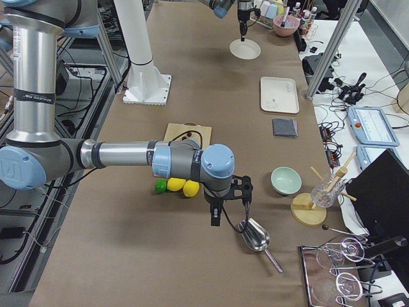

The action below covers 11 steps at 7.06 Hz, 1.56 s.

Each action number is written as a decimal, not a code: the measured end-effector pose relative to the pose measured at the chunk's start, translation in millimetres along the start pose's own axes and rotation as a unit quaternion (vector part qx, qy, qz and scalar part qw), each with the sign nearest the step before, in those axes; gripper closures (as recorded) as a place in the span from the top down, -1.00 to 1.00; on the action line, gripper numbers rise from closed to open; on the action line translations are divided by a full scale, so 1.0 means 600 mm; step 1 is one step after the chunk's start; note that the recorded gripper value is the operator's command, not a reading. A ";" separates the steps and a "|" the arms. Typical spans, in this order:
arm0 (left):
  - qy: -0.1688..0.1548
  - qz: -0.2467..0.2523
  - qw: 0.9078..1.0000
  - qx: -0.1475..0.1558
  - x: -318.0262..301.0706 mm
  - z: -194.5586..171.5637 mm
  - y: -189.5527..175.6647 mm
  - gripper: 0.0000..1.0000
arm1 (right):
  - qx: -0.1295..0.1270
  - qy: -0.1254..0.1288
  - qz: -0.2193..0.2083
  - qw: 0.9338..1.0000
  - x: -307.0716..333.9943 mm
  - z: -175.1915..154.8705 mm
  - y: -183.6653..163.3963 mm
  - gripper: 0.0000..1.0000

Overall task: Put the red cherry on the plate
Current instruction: 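Carry the white plate to the table centre and set it down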

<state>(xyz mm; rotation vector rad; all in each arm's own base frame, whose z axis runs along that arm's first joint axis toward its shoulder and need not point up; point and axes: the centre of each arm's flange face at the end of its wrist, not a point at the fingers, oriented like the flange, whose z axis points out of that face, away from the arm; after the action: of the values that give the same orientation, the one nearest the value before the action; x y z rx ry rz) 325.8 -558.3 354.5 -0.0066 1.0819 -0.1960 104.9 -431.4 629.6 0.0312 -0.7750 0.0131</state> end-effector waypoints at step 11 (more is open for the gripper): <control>0.018 0.017 0.995 0.092 0.200 0.105 0.166 0.96 | 0.037 -0.053 0.034 0.997 -0.264 -0.034 -0.027 1.00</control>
<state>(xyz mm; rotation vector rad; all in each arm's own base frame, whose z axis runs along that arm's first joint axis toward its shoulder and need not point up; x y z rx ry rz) 451.0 -485.7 269.3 0.1816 1.0958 -0.2659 6.3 -447.0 503.5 0.0756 -0.8811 0.1060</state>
